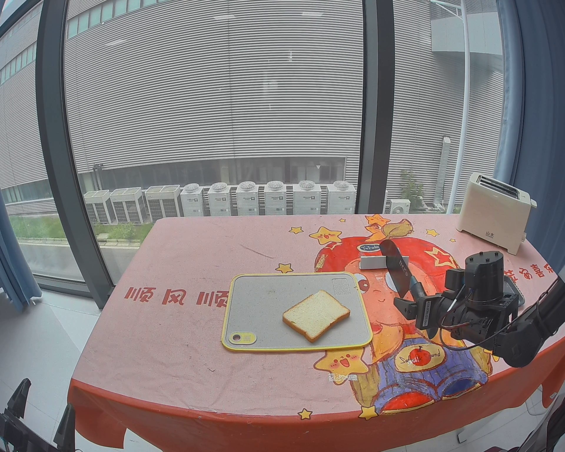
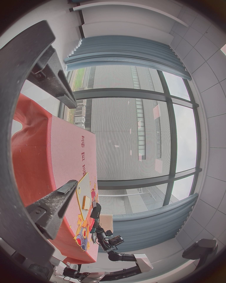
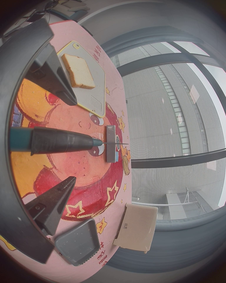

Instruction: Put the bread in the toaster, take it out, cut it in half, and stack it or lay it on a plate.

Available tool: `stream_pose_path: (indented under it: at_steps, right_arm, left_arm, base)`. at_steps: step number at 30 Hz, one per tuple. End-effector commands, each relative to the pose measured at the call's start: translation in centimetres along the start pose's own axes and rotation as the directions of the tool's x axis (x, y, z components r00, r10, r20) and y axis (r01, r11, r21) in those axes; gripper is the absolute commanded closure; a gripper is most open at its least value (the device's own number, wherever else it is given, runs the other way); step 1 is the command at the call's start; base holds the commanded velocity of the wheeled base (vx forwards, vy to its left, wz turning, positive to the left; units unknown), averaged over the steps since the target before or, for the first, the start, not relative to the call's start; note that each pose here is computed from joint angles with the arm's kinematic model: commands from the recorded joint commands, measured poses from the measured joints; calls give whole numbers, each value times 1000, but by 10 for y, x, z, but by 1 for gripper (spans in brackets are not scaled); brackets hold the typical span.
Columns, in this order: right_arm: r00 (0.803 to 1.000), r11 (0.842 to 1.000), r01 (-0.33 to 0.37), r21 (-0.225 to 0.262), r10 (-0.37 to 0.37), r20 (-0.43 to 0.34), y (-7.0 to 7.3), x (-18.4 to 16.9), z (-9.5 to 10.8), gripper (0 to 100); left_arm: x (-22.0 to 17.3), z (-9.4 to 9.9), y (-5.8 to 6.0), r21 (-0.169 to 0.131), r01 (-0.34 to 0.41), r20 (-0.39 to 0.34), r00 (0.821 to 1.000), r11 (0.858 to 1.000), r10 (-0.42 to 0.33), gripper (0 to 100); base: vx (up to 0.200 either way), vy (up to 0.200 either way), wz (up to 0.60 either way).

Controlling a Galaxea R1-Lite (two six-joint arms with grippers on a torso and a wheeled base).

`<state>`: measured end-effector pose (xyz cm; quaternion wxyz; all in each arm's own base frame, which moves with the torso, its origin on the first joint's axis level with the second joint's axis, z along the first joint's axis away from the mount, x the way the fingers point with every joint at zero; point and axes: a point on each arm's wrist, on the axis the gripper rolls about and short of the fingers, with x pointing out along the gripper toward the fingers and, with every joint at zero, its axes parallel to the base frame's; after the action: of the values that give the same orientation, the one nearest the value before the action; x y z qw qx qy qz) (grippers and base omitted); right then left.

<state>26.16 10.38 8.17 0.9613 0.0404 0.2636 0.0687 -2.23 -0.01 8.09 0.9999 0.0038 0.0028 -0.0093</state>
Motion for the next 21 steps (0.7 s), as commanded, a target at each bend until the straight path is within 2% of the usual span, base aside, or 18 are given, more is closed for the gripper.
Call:
stream_pose_path:
  at_steps: [1, 14, 15, 21]
  right_arm:
    - [1000, 1000, 1, 0, -1, -2, 0, 2, 0, 0]
    - [1000, 1000, 18, 7, -18, -15, -4, 10, -1, 0]
    - [1000, 1000, 14, 7, -14, -17, -4, 10, -2, 100]
    - [1000, 1000, -17, 2, 17, -25, -1, 8, -3, 100]
  left_arm:
    - [1, -4, 0, 0, 0, -17, 1000, 1000, 0, 0]
    - [1, -4, 0, 0, 0, -16, 1000, 1000, 0, 0]
    - [1, -4, 0, 0, 0, -17, 1000, 1000, 0, 0]
    - [1, -4, 0, 0, 0, -16, 1000, 1000, 0, 0]
  base:
    - [0, 0, 0]
    - [0, 0, 0]
    - [0, 0, 0]
    - [0, 0, 0]
